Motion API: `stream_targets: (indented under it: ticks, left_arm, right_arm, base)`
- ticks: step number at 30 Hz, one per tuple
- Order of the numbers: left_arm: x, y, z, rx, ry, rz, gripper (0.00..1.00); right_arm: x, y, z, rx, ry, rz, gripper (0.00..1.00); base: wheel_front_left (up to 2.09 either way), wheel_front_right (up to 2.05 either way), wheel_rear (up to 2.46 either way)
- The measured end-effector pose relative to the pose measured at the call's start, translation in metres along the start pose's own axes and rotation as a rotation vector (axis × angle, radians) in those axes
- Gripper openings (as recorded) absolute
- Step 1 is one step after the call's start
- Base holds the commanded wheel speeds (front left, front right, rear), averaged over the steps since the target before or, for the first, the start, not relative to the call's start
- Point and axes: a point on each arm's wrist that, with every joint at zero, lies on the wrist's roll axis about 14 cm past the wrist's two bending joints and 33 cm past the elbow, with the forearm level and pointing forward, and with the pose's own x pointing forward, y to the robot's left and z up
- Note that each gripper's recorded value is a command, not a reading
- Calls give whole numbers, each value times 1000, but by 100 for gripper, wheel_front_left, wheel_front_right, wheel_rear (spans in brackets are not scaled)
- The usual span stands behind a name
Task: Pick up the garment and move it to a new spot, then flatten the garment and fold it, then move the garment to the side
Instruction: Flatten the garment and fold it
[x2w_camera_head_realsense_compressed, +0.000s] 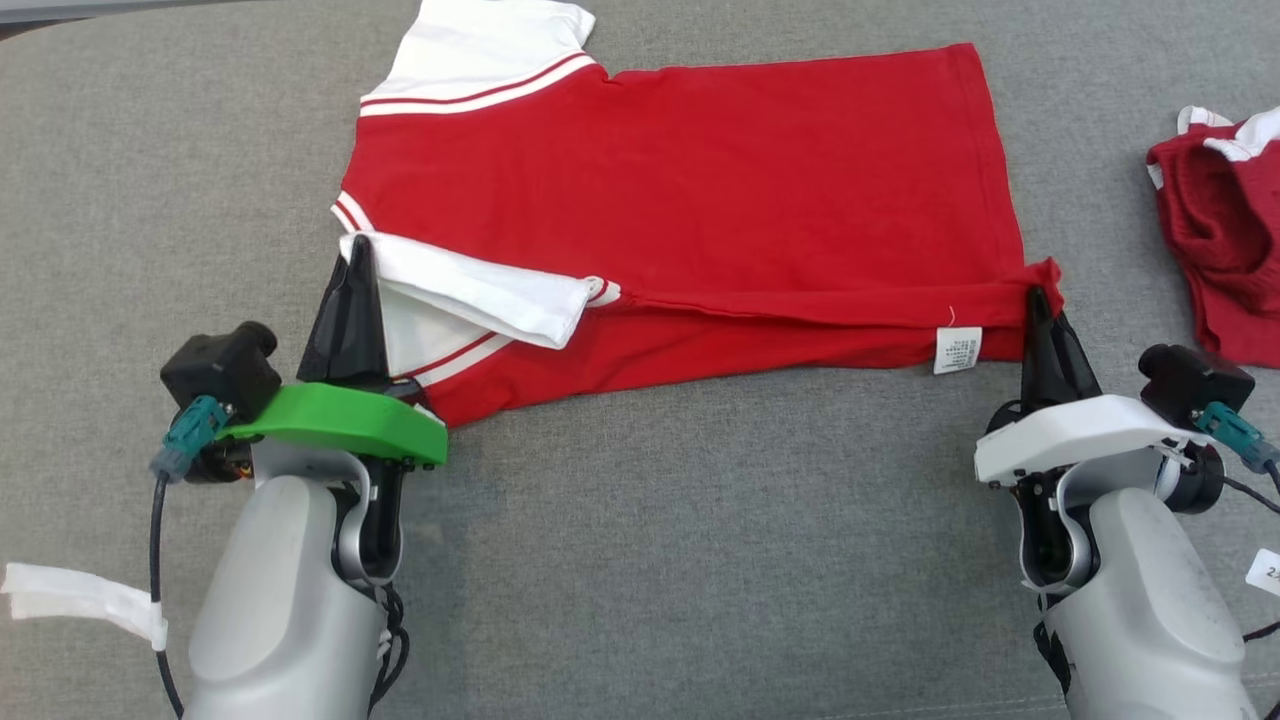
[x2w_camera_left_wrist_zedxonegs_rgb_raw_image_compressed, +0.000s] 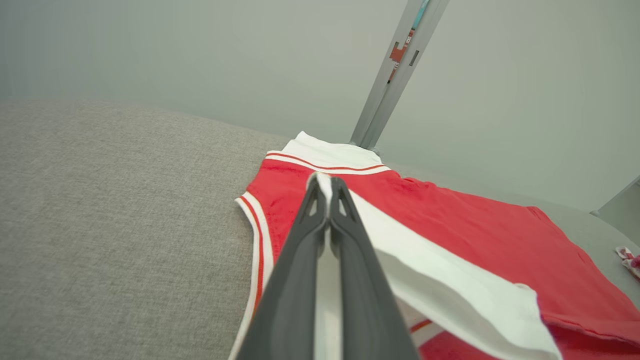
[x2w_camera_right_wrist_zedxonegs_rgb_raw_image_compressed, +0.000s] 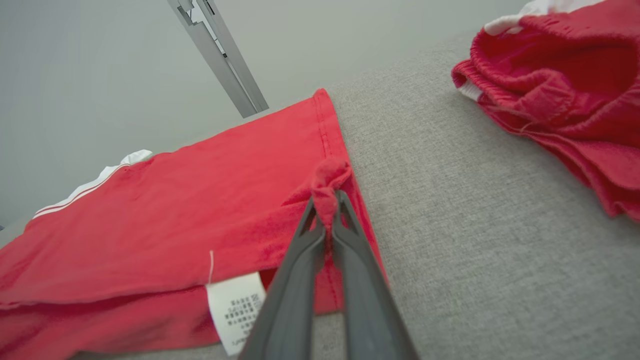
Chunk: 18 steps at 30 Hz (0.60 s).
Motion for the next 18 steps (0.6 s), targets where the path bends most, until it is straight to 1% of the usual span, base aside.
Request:
stream_targets:
  ticks: [1,2,3,7,8,9,10,11,15,18]
  left_arm:
    - [3,0,1,2,-2,0,0]
    - [7,0,2,5,-3,-1,0]
    - [9,1,2,9,-4,-1,0]
    - [21,5,4,24,-5,12,0]
    - [23,5,2,25,3,14,29]
    - [24,6,1,27,6,15,61]
    - [26,6,0,29,7,16,96]
    - [28,6,1,29,6,16,100]
    - [32,8,-2,24,12,23,100]
    - [33,10,5,23,-11,26,100]
  right_arm:
    - [2,1,1,1,-4,3,44]
    - [5,3,2,2,-7,8,87]
    - [7,4,3,3,-9,11,100]
    - [13,10,3,-1,-10,30,100]
    - [15,11,3,-2,-11,32,100]
    - [15,11,4,-3,-13,32,100]
    - [16,10,6,-8,-19,32,100]
    - [18,10,10,-16,-32,34,100]
    - [20,9,27,-47,-84,35,100]
    - [20,7,40,-88,-125,33,100]
  base:
    - [0,0,0]
    - [0,0,0]
    - [0,0,0]
    - [0,0,0]
    - [0,0,0]
    - [0,0,0]
    - [0,0,0]
    - [0,0,0]
    - [0,0,0]
    - [0,0,0]
